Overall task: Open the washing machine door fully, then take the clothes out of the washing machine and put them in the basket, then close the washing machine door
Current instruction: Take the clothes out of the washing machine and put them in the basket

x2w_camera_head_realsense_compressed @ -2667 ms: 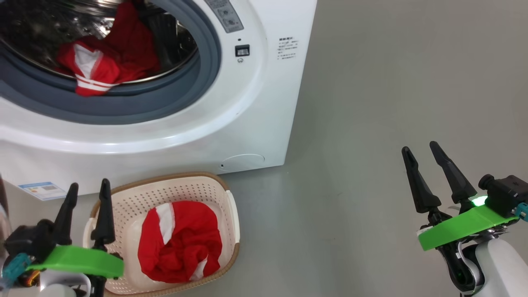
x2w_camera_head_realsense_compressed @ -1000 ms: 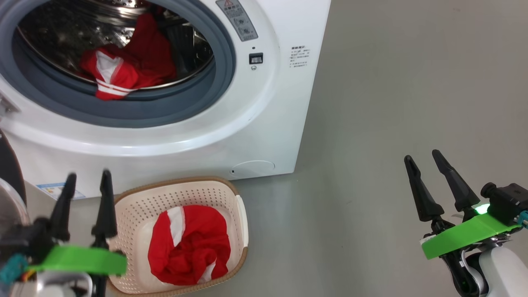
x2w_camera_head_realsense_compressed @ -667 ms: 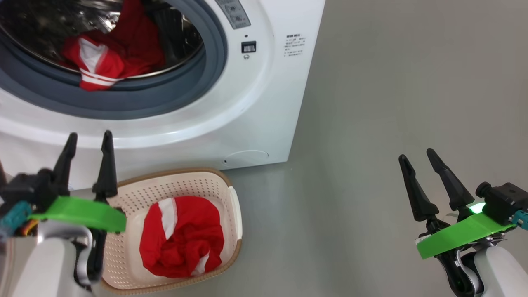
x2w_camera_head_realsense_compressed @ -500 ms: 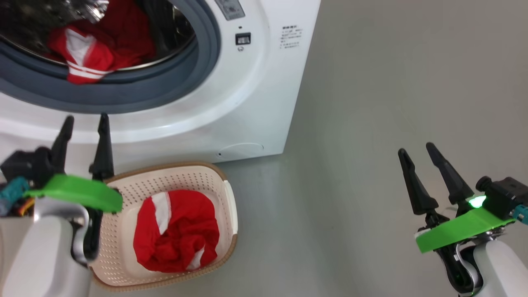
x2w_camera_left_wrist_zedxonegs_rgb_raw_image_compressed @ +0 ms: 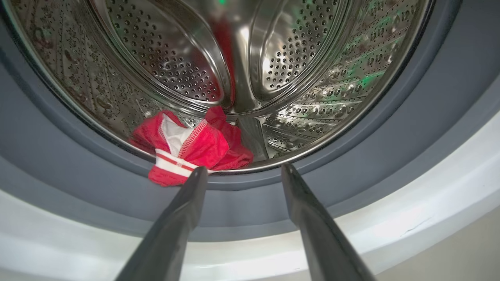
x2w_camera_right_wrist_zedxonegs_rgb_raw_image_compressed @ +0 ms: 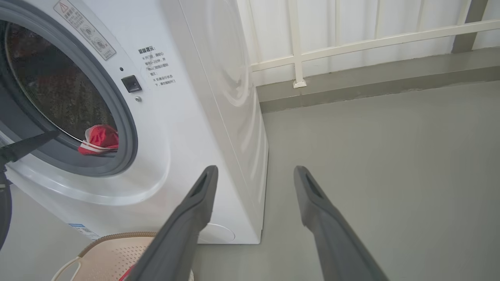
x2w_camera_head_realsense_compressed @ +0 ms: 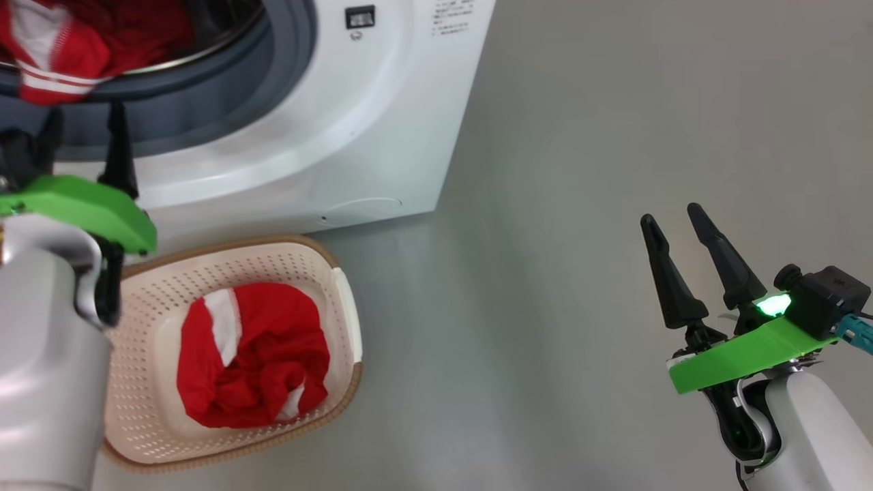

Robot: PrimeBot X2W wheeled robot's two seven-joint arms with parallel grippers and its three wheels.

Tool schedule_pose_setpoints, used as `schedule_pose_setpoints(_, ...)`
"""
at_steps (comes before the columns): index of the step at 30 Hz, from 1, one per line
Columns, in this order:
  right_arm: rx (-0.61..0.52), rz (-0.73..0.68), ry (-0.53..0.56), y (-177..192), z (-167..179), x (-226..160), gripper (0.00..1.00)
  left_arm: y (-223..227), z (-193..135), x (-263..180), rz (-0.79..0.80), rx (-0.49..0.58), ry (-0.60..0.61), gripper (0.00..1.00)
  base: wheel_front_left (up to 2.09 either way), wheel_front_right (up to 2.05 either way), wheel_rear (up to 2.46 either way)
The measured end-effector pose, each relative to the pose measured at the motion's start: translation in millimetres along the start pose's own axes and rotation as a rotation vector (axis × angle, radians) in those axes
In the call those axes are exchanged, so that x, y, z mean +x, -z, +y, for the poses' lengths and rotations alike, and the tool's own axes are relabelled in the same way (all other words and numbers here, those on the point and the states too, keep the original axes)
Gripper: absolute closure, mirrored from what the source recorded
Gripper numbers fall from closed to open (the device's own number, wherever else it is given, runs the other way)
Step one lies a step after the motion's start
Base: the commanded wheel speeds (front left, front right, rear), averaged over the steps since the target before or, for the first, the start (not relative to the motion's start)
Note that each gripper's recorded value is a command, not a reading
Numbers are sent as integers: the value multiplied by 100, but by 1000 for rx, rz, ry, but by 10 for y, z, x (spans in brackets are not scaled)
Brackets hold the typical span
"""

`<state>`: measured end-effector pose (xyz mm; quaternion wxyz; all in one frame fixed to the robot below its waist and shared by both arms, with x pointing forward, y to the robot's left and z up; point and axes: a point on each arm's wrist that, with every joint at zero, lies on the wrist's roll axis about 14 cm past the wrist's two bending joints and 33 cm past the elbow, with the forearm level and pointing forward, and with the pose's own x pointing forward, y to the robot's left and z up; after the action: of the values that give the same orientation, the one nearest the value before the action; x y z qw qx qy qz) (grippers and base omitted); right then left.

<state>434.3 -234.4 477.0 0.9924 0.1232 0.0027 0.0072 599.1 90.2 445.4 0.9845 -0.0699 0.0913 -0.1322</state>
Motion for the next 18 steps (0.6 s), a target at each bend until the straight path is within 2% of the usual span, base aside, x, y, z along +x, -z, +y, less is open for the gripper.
schedule_pose_setpoints(18,-10,39,76,182,-227,71,0,111,271,798,77,39,-123,0,0,0,0)
